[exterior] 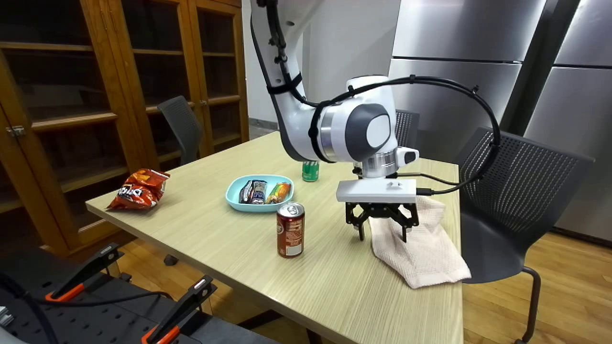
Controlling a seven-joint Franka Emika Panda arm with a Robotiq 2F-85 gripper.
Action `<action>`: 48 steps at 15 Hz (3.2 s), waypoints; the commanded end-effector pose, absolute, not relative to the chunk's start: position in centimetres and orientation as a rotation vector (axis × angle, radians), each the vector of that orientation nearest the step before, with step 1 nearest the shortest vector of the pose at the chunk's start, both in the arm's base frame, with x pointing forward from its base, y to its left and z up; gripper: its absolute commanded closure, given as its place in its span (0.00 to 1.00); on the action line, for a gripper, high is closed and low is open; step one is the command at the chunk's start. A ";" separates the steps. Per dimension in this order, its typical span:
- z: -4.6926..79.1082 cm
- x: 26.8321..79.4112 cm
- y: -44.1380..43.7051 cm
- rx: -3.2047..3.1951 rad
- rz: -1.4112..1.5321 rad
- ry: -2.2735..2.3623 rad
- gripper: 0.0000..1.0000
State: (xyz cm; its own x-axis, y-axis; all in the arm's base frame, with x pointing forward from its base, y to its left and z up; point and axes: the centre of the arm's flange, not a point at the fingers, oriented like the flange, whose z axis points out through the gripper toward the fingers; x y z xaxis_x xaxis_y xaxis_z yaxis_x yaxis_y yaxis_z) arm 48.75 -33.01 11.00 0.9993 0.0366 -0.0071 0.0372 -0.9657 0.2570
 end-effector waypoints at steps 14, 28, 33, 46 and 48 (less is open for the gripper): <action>13.1 49.8 -33.5 2.826 0.027 0.052 0.00; 12.1 48.7 -31.0 2.858 -0.034 0.181 0.00; 11.0 48.6 -30.7 2.853 -0.072 0.185 0.00; 11.4 49.1 -33.4 2.831 -0.082 0.116 0.00; 11.4 49.1 -33.6 2.824 -0.081 0.115 0.00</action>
State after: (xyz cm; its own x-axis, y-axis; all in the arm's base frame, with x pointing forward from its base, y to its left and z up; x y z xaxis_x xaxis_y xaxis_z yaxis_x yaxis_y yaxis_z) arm 48.51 -33.03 11.36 0.9946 0.0878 -0.0559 0.1003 -0.9517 0.2902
